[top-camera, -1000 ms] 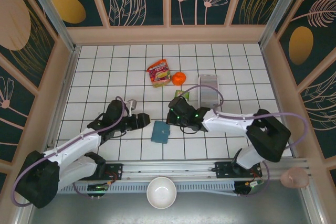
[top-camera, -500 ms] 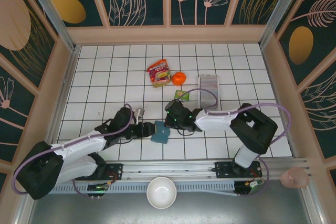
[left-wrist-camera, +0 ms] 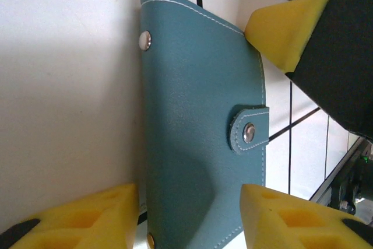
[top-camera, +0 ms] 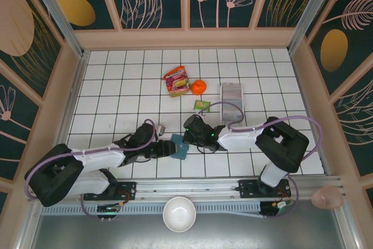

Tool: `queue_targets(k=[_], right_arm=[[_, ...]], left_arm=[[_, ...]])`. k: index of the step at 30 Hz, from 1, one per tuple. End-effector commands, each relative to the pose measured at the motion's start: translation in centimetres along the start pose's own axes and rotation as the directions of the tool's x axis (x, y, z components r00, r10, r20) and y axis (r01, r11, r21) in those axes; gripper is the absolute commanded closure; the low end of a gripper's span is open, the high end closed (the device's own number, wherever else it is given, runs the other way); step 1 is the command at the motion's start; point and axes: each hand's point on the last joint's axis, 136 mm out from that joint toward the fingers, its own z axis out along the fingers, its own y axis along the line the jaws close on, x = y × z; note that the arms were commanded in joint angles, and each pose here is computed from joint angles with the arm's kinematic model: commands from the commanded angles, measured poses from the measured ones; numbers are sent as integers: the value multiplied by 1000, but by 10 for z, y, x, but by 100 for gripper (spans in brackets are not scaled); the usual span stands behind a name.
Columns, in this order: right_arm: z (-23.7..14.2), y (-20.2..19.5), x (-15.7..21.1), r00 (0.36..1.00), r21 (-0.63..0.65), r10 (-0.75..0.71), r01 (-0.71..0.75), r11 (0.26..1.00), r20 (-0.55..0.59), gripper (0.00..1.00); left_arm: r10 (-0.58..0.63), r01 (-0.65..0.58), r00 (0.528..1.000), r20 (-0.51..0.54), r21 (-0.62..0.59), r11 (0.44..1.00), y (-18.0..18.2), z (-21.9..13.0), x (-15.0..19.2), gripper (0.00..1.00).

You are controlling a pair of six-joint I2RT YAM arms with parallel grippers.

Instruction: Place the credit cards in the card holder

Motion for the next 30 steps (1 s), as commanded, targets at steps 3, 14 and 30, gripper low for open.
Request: queue_targets(k=[3,14,30], right_arm=[[1,-43,29,998,145,-10,19,989,-62,100],[-29,-16,1,998,56,-28,24,998,59,95],[-87,43,3,989,-195,-123,137,971,82,59]], left_arm=[[-3,5,1000,-20,99,995,-24,9,9,62],[-7,-5,998,59,197,980,-57,-8,-9,100],[69,-103,986,155,224,969,-81,-36,-24,100]])
